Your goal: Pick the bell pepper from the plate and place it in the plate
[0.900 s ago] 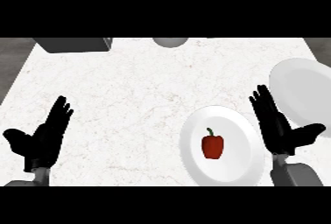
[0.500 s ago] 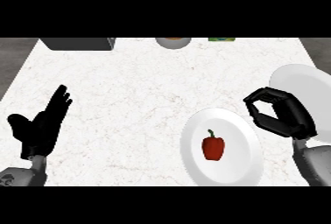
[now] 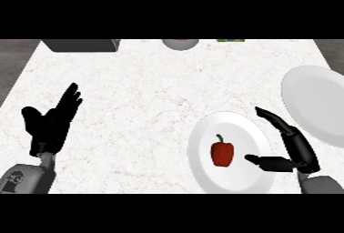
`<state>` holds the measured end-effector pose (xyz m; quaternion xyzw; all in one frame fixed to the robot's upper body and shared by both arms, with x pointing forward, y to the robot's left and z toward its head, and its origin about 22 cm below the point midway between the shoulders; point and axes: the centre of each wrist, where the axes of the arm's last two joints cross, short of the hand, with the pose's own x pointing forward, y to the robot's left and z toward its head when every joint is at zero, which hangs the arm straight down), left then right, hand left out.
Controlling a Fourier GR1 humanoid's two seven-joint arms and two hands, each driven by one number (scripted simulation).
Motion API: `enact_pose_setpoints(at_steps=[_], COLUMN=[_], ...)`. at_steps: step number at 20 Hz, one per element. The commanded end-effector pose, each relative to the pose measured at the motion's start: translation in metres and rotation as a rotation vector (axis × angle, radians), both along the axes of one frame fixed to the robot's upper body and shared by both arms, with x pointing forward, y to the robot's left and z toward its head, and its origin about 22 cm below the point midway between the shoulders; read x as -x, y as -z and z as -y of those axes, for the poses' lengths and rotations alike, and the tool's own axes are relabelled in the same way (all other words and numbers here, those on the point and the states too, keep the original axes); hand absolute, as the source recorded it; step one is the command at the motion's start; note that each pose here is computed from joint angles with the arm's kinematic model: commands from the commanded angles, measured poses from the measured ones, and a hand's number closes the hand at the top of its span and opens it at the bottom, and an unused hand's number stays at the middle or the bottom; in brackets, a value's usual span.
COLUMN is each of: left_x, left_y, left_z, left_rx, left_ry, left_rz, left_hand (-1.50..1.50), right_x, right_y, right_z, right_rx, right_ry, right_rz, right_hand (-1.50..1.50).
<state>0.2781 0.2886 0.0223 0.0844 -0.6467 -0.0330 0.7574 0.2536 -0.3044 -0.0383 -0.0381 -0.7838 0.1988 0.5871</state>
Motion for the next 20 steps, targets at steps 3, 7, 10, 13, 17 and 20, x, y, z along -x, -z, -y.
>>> enact_pose_setpoints(at_steps=[3, 7, 10, 13, 17, 20], left_x=[-0.005, 0.0, 0.0, -0.001, 0.001, -0.008], left_y=[0.009, 0.02, 0.003, 0.003, 0.011, 0.017], left_z=[0.011, 0.01, -0.01, 0.018, 0.006, -0.005], left_rx=[0.004, -0.006, 0.002, 0.005, -0.014, 0.015], left_ry=[0.012, -0.011, 0.009, 0.015, 0.002, 0.003], left_rz=[-0.004, 0.002, -0.007, -0.008, 0.0, -0.013], left_hand=[0.0, 0.0, 0.0, 0.0, 0.0, 0.0], right_x=[0.016, 0.019, 0.006, 0.007, 0.01, -0.005], right_y=[-0.004, -0.033, -0.041, -0.057, -0.051, -0.072], right_z=[0.019, 0.001, -0.008, -0.026, -0.035, -0.044], right_rx=[0.226, 0.303, 0.346, 0.422, 0.54, 0.627], right_ry=[-0.11, -0.09, -0.112, -0.145, -0.179, -0.164], right_rz=[-0.041, -0.06, -0.062, -0.138, -0.221, -0.214], right_hand=[-1.5, -1.5, -1.5, -1.5, -1.5, -1.5])
